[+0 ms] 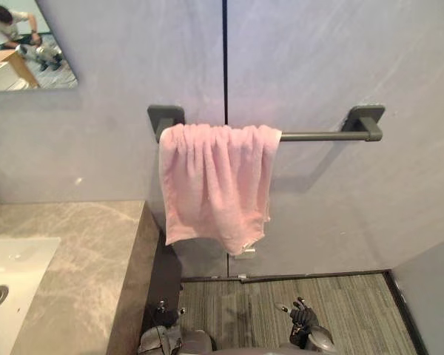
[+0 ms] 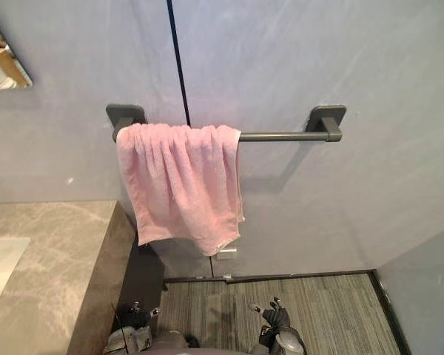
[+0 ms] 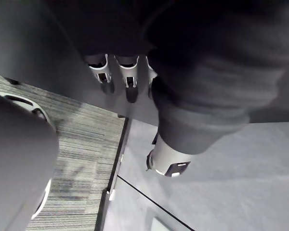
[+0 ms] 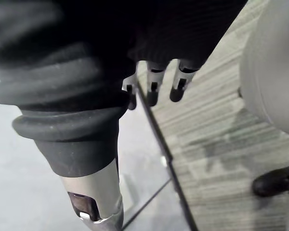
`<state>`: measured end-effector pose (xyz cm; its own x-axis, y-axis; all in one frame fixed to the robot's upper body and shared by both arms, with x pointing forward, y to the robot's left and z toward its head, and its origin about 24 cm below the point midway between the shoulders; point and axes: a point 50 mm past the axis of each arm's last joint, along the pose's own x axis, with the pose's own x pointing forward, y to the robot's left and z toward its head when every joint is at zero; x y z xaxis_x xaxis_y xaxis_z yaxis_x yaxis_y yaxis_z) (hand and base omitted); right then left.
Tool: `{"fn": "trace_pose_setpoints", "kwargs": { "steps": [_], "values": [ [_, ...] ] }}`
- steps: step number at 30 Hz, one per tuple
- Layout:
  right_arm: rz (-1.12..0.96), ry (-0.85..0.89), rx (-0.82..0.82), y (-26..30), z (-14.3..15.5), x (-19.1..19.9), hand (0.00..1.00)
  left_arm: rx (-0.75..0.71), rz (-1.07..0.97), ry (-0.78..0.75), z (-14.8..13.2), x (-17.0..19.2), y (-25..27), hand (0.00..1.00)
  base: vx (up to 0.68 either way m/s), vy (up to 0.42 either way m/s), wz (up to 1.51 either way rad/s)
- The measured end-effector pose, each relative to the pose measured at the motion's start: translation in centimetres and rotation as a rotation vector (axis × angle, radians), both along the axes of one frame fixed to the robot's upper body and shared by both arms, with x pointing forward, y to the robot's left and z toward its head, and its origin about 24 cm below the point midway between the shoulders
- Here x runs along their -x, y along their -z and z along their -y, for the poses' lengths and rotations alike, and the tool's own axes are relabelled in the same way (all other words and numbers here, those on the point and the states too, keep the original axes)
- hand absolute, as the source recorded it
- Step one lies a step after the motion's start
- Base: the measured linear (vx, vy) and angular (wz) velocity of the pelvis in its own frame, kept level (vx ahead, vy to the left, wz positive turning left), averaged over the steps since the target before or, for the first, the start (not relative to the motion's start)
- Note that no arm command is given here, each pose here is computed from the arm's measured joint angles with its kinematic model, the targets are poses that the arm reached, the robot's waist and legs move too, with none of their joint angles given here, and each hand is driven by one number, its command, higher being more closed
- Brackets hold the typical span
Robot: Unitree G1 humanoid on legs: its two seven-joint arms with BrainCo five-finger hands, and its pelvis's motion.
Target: Organize washtable
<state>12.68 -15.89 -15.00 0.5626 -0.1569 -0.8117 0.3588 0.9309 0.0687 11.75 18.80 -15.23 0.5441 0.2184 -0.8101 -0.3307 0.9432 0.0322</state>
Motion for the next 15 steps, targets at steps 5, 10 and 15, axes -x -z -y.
{"fn": "trace_pose_setpoints", "kwargs": {
  "steps": [5, 10, 15],
  "values": [
    [-0.016, -0.009, 0.0, 0.2, -0.1, 0.5, 0.0, -0.007, -0.021, 0.01, -0.1, 0.4, 0.2, 0.0, 0.13, -0.067, 0.53],
    [-0.023, 0.008, 0.013, 0.3, 0.6, 0.6, 0.0, 0.008, -0.023, 0.019, 0.9, 0.4, 0.3, 0.0, 0.17, -0.077, 0.14],
    [-0.038, 0.027, 0.021, 0.4, 1.1, 1.1, 0.0, -0.006, -0.014, 0.006, 0.6, 0.2, 0.2, 0.0, 0.07, -0.02, 0.13]
  ]
}}
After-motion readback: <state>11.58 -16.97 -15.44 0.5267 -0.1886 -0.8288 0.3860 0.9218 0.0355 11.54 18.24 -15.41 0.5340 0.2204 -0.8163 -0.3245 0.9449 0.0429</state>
